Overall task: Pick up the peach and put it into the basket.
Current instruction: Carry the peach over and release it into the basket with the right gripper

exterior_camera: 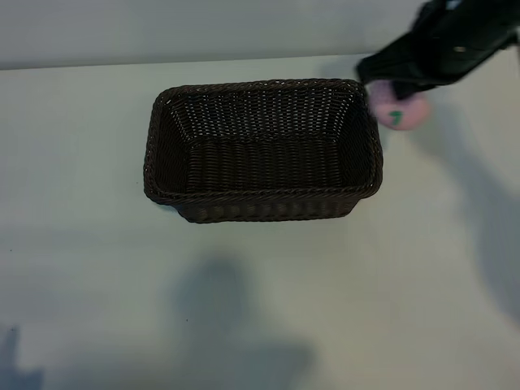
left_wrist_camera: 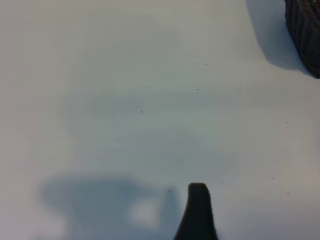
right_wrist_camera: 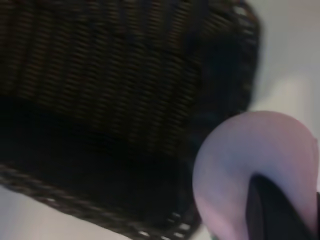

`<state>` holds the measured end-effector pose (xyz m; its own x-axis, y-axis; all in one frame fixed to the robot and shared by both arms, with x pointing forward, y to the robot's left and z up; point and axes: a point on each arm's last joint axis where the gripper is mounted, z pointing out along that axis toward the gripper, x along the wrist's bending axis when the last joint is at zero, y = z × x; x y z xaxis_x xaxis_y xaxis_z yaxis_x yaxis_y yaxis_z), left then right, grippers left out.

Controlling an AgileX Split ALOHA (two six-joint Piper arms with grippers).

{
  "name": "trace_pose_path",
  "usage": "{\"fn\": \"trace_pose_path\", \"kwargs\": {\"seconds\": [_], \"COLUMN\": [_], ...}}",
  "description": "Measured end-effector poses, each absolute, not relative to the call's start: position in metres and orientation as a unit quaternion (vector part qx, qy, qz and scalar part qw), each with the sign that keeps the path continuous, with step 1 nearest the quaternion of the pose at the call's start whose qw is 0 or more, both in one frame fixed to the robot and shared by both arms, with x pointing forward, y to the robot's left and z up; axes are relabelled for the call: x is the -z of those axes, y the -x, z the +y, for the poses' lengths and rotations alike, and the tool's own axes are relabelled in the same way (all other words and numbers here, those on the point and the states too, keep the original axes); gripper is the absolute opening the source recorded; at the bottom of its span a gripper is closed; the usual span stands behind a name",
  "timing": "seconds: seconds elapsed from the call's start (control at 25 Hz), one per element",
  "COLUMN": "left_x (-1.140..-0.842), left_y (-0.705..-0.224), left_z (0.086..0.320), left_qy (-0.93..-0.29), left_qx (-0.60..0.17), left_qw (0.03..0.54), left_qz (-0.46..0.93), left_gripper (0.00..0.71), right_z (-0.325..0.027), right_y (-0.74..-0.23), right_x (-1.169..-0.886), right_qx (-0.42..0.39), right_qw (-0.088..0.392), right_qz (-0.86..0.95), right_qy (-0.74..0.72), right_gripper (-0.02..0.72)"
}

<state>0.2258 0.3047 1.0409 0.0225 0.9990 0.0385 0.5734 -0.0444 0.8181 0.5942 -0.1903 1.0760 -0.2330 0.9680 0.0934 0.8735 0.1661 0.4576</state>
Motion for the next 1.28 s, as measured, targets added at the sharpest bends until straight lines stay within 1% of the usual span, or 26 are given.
{"fn": "trace_pose_path", "kwargs": {"seconds": [0.2, 0.4, 0.68, 0.92, 1.0, 1.08, 1.16, 1.28], "left_x": [-1.041, -1.041, -1.041, -1.041, -1.041, -1.041, -1.041, -1.041], "left_y": [-0.226, -0.226, -0.226, -0.226, -0.226, -0.226, -0.226, -0.226], "left_z": [0.305, 0.305, 0.305, 0.305, 0.305, 0.305, 0.305, 0.305], "left_qy": [-0.64, -0.64, -0.64, -0.64, -0.64, -0.64, -0.64, -0.64], "left_qx": [-0.335, -0.335, -0.335, -0.335, -0.335, -0.335, -0.335, -0.335], "left_qw": [0.318, 0.318, 0.318, 0.318, 0.318, 0.318, 0.318, 0.318], "left_qz": [0.614, 0.614, 0.614, 0.614, 0.614, 0.614, 0.614, 0.614], "left_gripper": [0.593, 0.594, 0.594, 0.594, 0.594, 0.594, 0.594, 0.594], "right_z": [-0.148, -0.117, -0.102, -0.1, -0.099, -0.099, -0.099, -0.098], "right_y": [-0.604, -0.617, -0.631, -0.634, -0.635, -0.636, -0.636, -0.636], "right_x": [-1.065, -1.04, -1.009, -0.998, -0.994, -0.991, -0.991, -0.998], "right_qx": [-0.214, -0.2, -0.183, -0.179, -0.176, -0.173, -0.171, -0.168], "right_qw": [0.097, 0.081, 0.063, 0.058, 0.054, 0.052, 0.05, 0.048], "right_qz": [0.784, 0.803, 0.809, 0.809, 0.809, 0.809, 0.81, 0.811], "right_qy": [-0.575, -0.555, -0.555, -0.557, -0.558, -0.559, -0.559, -0.558], "right_gripper": [0.04, 0.04, 0.04, 0.06, 0.087, 0.14, 0.22, 0.372]}}
